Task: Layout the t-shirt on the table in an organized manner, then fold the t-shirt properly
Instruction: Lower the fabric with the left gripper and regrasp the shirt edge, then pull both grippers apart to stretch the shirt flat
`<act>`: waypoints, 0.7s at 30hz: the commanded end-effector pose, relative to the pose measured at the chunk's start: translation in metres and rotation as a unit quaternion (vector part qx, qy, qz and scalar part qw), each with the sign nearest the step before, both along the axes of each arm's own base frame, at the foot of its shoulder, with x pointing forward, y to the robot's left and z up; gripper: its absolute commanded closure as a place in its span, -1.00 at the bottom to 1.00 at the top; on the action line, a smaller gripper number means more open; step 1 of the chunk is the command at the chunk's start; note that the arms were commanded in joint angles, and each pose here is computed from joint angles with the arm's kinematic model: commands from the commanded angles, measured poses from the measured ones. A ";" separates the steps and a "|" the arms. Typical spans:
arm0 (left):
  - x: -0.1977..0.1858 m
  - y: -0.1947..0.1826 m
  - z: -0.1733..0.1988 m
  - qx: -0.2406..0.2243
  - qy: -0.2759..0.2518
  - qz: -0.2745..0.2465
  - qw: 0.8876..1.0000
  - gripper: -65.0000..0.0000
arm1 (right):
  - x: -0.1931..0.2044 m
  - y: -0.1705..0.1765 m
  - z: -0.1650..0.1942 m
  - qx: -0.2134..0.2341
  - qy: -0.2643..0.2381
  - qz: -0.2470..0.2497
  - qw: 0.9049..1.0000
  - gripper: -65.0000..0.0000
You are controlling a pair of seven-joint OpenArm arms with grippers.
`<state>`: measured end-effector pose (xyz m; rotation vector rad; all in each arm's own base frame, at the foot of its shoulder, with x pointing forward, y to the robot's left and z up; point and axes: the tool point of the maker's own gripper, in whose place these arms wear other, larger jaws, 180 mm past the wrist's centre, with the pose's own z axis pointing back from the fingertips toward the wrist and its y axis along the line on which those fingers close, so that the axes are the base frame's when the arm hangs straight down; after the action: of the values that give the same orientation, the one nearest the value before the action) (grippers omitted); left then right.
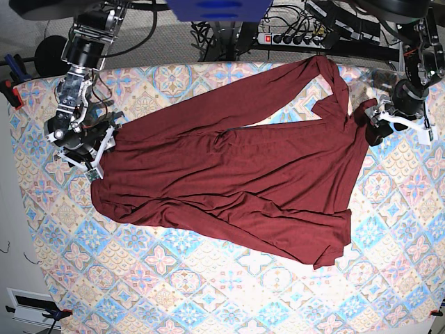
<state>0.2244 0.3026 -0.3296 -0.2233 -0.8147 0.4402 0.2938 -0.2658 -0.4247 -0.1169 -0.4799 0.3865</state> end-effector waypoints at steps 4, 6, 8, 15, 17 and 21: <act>0.006 0.004 0.011 0.009 -0.018 -0.003 1.000 -0.73 | -0.017 -0.020 -0.005 -0.034 0.033 -0.013 0.999 -0.06; 0.006 0.004 0.011 0.009 -0.018 -0.003 1.000 -0.73 | -0.020 -0.019 -0.009 -0.031 0.041 -0.015 0.999 -0.06; 0.007 0.011 0.016 0.015 -0.024 0.006 1.000 -0.73 | -0.029 -0.019 -0.024 -0.022 0.064 -0.019 0.998 0.06; 0.000 0.046 0.021 0.028 -0.028 0.052 0.998 -0.73 | -0.053 -0.043 -0.044 0.007 0.093 -0.082 0.992 0.76; -0.001 0.051 0.022 0.031 -0.029 0.058 0.997 -0.73 | -0.056 -0.046 -0.045 0.009 0.095 -0.090 0.991 0.91; -0.004 0.057 0.017 0.029 -0.021 0.068 0.997 -0.73 | -0.057 -0.055 -0.041 0.000 0.092 -0.093 0.991 0.99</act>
<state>0.2144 0.3558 -0.3238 -0.1304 -0.8504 0.5581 0.2831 -0.2848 -0.4453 0.0086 -0.5275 0.2152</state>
